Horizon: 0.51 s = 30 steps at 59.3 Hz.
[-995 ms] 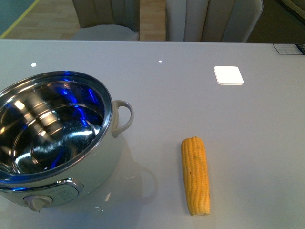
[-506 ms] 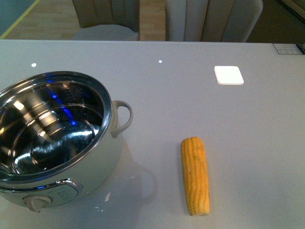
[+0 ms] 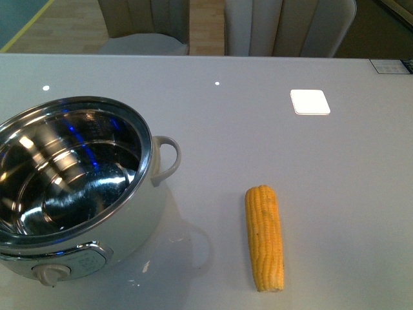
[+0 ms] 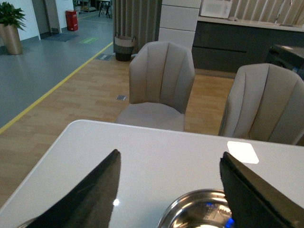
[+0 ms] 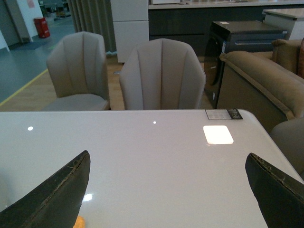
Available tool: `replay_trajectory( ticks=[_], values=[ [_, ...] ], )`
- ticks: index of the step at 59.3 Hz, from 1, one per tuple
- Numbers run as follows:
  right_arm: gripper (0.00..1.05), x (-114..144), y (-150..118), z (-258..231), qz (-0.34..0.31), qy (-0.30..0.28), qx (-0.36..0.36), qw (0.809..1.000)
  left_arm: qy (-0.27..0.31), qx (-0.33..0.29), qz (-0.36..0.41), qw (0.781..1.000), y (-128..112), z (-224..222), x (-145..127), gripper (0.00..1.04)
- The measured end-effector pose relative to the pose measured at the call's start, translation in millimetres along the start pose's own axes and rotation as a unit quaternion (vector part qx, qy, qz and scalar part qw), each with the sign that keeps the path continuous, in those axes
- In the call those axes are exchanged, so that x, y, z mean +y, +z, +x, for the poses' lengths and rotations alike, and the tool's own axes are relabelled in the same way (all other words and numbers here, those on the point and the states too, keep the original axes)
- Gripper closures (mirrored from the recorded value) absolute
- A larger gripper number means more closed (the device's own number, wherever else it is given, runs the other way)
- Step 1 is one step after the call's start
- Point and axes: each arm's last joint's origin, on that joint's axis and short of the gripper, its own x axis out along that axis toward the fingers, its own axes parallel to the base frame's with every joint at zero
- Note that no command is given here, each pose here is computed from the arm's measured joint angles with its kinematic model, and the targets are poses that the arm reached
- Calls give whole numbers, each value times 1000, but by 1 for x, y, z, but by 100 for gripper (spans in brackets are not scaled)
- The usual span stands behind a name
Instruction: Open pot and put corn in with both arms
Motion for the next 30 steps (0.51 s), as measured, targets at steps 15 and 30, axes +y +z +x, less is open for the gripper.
replay_trajectory(
  ticks=[15, 30],
  values=[
    [9, 0, 0, 0, 0, 0, 0, 1000, 1, 0, 17, 1000, -15, -20, -27, 87],
    [9, 0, 0, 0, 0, 0, 0, 1000, -1, -2, 20, 1000, -24, -34, -42, 101]
  ],
)
